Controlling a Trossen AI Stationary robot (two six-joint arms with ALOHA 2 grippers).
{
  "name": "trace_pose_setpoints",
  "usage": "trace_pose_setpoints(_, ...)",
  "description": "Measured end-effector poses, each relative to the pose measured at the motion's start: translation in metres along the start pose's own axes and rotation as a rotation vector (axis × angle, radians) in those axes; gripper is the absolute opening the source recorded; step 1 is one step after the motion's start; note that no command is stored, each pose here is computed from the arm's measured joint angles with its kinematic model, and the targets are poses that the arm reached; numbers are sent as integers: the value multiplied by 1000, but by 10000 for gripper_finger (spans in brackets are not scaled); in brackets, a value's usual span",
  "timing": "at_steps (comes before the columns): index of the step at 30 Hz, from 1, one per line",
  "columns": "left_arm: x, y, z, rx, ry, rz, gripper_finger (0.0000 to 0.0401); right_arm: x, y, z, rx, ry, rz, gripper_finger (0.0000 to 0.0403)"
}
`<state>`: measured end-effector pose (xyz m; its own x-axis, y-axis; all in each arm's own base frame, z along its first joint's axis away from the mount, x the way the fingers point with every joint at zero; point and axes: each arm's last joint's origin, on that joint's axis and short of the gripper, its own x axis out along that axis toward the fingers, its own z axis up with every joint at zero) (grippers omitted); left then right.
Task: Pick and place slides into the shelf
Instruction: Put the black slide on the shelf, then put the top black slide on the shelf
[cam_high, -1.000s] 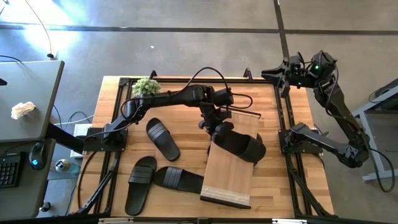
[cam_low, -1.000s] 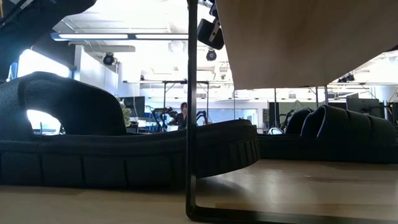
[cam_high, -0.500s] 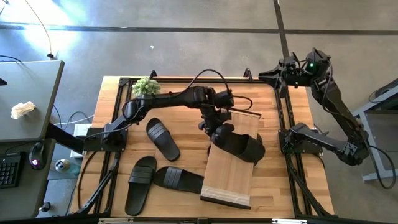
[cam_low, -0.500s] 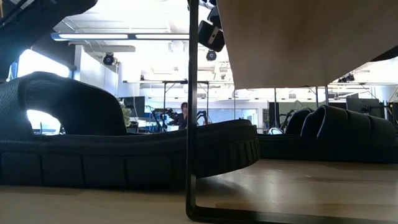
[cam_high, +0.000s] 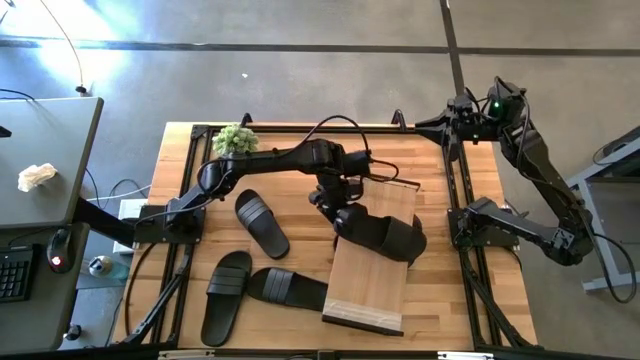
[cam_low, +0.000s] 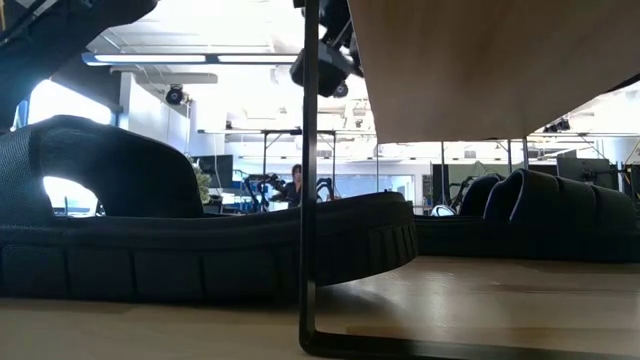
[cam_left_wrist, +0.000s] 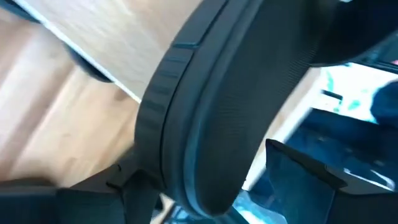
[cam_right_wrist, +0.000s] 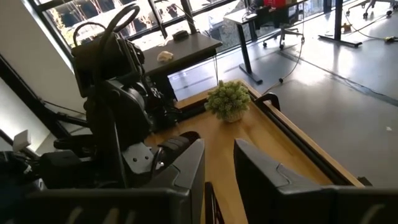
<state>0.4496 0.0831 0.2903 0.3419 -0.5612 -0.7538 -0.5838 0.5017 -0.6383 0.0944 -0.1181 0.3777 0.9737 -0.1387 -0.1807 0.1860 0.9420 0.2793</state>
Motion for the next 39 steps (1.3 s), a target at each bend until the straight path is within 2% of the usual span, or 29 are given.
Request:
trace_pose_setpoints(6, 0, 4, 0, 5, -40, 89, 264, 0, 0, 0, 3, 2, 0, 73)
trace_pose_setpoints(13, -1, 11, -4, 19, -68, 252, 264, 0, 0, -2, 9, 18, -2, 73)
trace_pose_setpoints(22, -3, 18, -12, 28, -2, 350, 264, 0, 0, -3, 11, 23, -13, 73)
trace_pose_setpoints(36, -39, 8, -25, 86, -111, 322, 244, 0, 0, -4, 18, 30, -14, 73)
trace_pose_setpoints(39, -46, 7, -32, 87, -126, 363, 244, 0, 0, -4, 18, 30, -14, 73)
